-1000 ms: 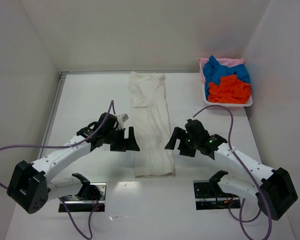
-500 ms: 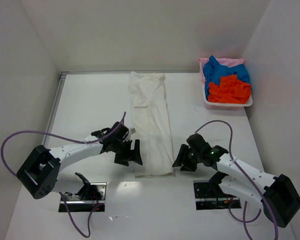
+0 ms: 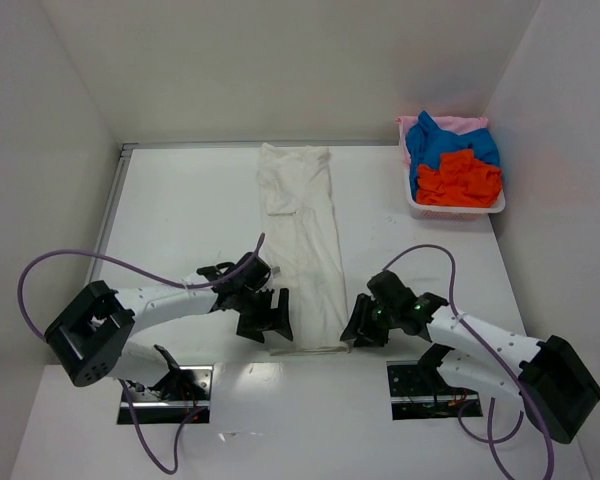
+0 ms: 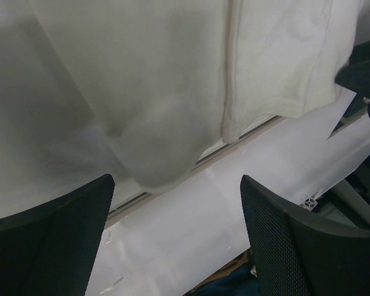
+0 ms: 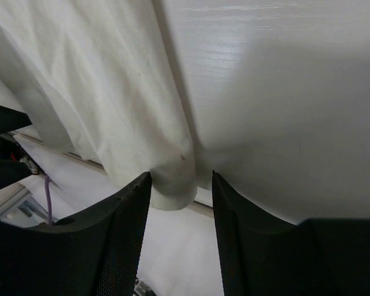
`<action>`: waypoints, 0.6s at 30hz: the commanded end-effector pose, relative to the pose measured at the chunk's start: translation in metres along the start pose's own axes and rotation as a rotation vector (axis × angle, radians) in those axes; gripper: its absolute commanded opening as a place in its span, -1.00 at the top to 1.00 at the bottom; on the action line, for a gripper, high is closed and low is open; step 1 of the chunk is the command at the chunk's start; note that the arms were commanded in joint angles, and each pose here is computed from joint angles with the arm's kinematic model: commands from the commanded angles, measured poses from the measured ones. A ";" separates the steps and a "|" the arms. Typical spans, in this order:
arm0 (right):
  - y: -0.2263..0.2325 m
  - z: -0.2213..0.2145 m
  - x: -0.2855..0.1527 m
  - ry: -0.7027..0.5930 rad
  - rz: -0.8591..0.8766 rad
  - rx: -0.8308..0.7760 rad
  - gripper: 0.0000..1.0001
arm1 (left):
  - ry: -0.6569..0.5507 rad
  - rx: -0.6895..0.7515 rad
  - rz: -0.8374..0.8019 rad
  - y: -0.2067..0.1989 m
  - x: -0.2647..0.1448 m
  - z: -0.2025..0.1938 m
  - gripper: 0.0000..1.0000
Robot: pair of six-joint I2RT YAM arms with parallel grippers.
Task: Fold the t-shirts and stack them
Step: Grab the bottom of the folded rectangular tshirt with both arms
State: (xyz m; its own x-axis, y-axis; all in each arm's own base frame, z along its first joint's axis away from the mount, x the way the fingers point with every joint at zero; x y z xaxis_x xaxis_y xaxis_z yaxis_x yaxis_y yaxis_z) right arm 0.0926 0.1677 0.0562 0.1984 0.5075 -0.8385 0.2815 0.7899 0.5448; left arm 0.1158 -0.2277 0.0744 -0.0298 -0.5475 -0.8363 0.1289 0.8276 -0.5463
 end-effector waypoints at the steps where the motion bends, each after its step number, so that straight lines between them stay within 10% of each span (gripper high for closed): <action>1: 0.012 0.001 0.006 -0.002 0.042 -0.027 0.00 | 0.001 -0.026 -0.003 -0.001 0.002 0.000 -0.81; 18: -0.009 -0.005 0.017 -0.009 -0.055 -0.030 0.64 | -0.020 -0.057 0.030 0.006 0.002 -0.002 -0.81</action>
State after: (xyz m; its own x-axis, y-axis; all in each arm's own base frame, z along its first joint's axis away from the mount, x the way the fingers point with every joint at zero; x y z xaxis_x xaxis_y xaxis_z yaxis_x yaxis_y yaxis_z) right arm 0.0917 0.1757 0.0443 0.1821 0.4879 -0.8537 0.2624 0.8126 0.5204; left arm 0.1155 -0.2237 0.0680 -0.0144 -0.5215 -0.8531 0.0914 0.8489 -0.5205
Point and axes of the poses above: each gripper's point midway between its finger pads, its own x axis out along the fingers, its own y axis along the line the jaws close on, z = x × y, the point moved 4 cm from there along -x, back along the fingers, and after that the axes turned 4 degrees about x, right-handed, at the moved point
